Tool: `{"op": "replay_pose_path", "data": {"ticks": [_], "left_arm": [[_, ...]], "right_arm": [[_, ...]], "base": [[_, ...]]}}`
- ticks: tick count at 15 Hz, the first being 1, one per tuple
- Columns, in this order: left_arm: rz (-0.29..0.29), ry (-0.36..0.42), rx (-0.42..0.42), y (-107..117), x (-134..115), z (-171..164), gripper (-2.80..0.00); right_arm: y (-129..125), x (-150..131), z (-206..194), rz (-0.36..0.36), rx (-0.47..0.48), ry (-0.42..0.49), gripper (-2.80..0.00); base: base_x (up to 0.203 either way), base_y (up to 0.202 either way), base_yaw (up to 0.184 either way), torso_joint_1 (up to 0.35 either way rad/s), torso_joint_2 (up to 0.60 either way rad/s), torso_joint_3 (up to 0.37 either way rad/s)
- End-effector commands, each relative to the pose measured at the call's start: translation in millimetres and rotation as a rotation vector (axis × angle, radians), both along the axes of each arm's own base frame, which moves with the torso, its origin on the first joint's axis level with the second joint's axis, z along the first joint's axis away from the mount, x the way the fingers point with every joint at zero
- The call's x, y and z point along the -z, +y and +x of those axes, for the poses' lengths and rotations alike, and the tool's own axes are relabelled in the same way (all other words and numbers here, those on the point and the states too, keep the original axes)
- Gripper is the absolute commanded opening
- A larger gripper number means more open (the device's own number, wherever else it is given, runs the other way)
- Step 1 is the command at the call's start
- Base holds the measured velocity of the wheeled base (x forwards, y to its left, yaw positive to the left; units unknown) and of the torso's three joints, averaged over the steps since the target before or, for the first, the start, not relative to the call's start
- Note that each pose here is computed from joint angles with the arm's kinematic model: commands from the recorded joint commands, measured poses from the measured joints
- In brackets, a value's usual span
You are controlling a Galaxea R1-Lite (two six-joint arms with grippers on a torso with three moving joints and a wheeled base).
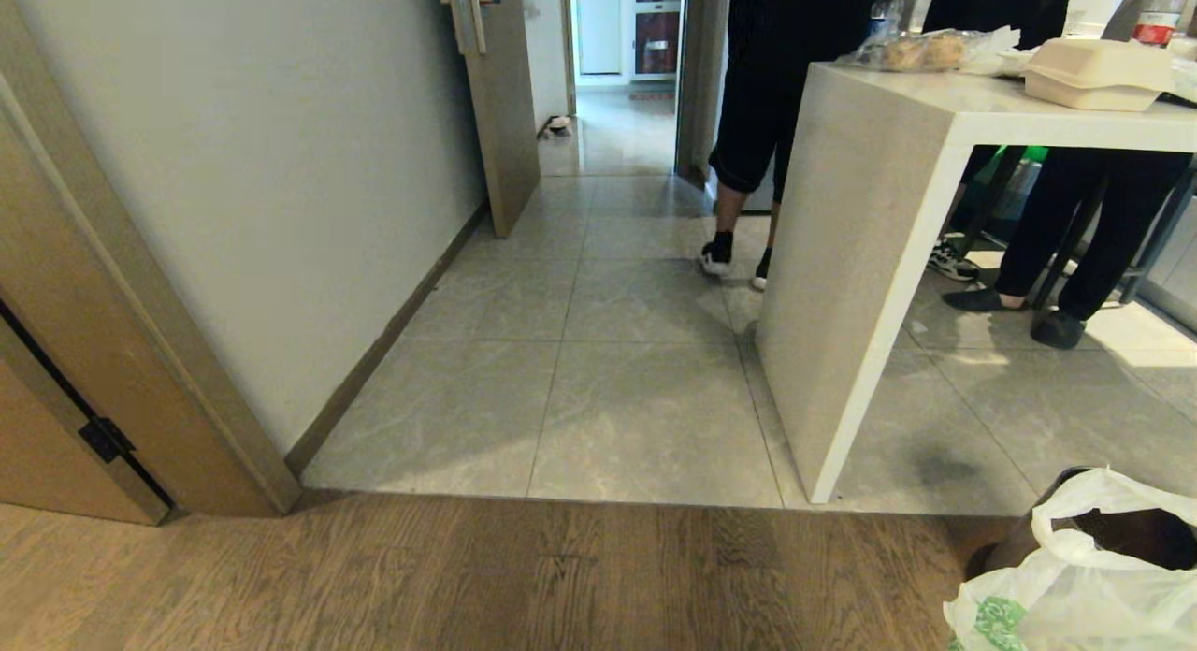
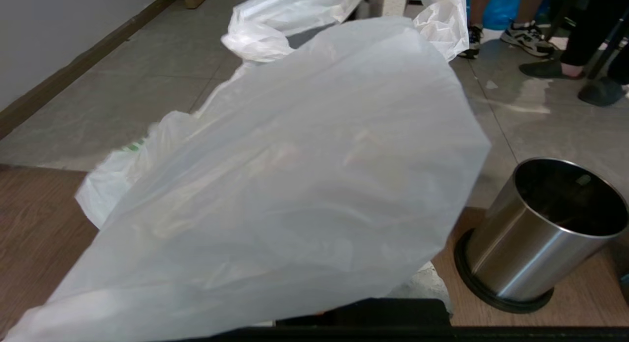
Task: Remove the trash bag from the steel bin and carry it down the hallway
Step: Put the trash bag at the door
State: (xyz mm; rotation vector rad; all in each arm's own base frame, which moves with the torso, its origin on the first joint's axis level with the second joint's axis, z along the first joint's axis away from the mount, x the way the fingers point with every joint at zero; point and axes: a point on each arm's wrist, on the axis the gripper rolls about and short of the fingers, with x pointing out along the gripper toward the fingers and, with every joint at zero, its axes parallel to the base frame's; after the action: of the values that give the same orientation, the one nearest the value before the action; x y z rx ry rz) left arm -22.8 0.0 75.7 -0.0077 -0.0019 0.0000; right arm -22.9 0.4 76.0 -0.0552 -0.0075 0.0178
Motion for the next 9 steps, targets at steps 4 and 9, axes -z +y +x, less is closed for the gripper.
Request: {"op": "replay_pose_path", "data": {"ticks": [4,9], "left_arm": [[-0.006,-0.001,-0.002,0.0,-0.1,0.0,-2.8],[-0.006,0.0,-0.002,0.0,-0.2,0.1,-2.8]], "right_arm": [[0.0,0.0,0.1,0.0,0.001,0.001,-2.8],[0.0,0.2,0.2,-0.003,0.001,0.001,-2.8]], "base": [[0.023,0.0,0.001,0.001,0.0,0.002],[0.187,0.0,0.0,0.003,0.0,0.003]]}}
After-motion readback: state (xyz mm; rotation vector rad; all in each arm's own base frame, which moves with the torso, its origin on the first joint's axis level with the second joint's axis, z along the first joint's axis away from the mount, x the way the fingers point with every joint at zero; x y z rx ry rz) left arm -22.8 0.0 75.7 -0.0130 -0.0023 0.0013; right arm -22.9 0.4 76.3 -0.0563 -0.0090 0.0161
